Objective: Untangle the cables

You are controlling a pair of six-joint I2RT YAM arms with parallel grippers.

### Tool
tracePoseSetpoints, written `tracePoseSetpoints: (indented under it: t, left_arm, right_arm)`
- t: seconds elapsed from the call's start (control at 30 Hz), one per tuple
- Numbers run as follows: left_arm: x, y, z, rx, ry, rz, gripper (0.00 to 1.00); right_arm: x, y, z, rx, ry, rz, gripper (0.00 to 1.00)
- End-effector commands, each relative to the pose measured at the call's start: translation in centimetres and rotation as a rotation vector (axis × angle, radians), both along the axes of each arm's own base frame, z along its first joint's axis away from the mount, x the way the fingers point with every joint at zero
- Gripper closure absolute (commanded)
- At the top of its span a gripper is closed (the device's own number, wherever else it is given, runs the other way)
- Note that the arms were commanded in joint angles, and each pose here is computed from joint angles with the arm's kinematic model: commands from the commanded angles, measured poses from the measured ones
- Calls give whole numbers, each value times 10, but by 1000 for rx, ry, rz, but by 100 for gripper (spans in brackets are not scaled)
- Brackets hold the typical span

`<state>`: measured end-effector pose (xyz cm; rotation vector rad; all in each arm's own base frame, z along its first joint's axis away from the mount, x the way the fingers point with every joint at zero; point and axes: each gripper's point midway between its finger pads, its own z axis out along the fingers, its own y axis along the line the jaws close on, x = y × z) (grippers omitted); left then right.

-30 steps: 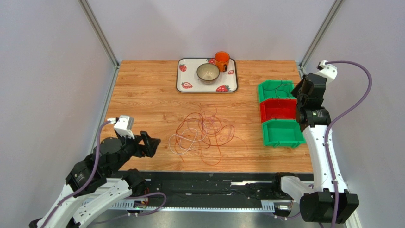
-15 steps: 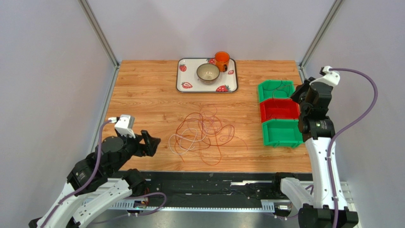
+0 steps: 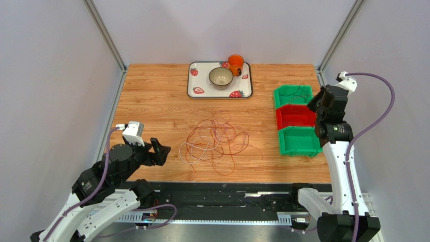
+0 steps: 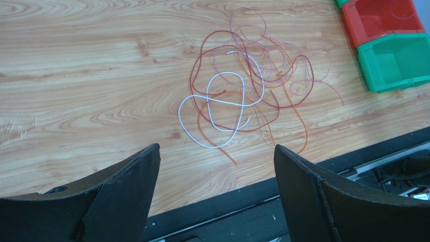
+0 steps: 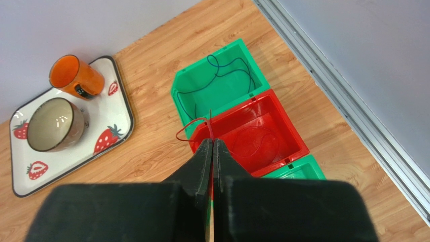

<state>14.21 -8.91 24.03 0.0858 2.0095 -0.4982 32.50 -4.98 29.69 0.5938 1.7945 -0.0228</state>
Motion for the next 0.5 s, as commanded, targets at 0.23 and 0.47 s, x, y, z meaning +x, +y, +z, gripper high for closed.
tracePoseSetpoints:
  t: [0.23, 0.47]
  left_arm:
    - [3, -1, -1, 5, 9, 12, 9]
    - [3, 0, 0, 6, 9, 15, 9]
  right_arm:
    - [16, -12, -37, 26, 100, -56, 100]
    - [34, -22, -72, 33, 184, -100, 100]
